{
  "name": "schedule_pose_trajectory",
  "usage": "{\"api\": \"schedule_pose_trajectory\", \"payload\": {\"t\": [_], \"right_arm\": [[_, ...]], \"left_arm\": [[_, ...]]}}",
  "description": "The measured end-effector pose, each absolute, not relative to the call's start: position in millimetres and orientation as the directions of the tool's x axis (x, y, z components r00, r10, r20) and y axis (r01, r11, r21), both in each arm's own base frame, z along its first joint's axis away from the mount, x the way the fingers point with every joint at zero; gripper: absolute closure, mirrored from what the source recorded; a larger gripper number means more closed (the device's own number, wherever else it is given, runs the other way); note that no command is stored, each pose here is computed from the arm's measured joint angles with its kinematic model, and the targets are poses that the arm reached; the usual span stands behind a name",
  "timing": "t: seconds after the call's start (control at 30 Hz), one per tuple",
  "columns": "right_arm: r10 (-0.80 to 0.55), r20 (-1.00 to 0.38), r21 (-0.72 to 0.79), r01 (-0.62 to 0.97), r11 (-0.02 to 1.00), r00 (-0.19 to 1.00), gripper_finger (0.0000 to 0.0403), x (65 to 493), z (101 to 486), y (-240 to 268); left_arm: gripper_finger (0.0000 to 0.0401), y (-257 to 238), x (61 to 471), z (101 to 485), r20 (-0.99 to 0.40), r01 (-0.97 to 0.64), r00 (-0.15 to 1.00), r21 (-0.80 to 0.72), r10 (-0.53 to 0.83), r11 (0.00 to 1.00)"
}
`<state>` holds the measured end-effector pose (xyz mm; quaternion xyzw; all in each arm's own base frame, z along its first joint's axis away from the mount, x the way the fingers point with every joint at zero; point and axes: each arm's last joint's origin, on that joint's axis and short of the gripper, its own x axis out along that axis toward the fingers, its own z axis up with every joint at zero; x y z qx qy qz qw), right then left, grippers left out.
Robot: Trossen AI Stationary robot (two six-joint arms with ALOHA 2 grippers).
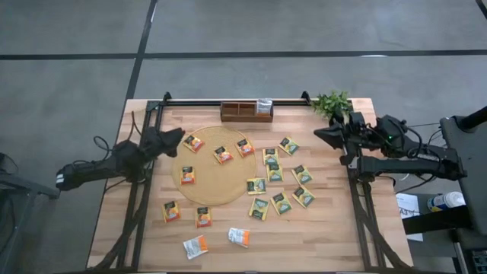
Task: Pick & Place Tea
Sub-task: Put the left white tea bag into the right section of the wooden organizer
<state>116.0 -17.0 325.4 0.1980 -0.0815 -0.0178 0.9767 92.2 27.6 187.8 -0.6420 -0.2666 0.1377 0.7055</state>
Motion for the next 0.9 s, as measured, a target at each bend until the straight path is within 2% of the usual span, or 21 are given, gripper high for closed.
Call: {"api": "schedule_pose_trajectory", "payload": {"t": [0.1,0.27,0.4,0.53,0.67,0.77,0.9], "right_arm": [[-0.077,0.145,0.411,0.011,0.912,0.986,0.0394,115,319,-17],[-0.094,0.127,0.426,0.031,0.904,0.987,0.0394,115,310,-18],[-0.094,0.122,0.427,0.034,0.904,0.988,0.0394,116,309,-18],[-0.094,0.120,0.426,0.034,0.904,0.988,0.0394,116,308,-18],[-0.095,0.124,0.422,0.034,0.906,0.988,0.0394,116,309,-18],[-0.095,0.125,0.424,0.033,0.905,0.988,0.0394,116,309,-18],[-0.094,0.125,0.426,0.032,0.904,0.988,0.0394,116,309,-18]], "left_arm": [[0.0256,27,89,202,0.335,0.267,0.781,-0.942,0.526,0.203],[0.0256,22,77,249,0.554,0.368,0.714,-0.817,0.429,0.444],[0.0256,19,73,295,0.595,0.322,0.731,-0.733,0.335,0.598],[0.0256,19,81,336,0.574,0.236,0.759,-0.682,0.307,0.692],[0.0256,22,97,362,0.551,0.196,0.775,-0.676,0.310,0.710],[0.0256,25,115,370,0.510,0.207,0.807,-0.717,0.298,0.666],[0.0256,24,144,372,0.448,0.331,0.888,-0.779,0.104,0.532]]}}
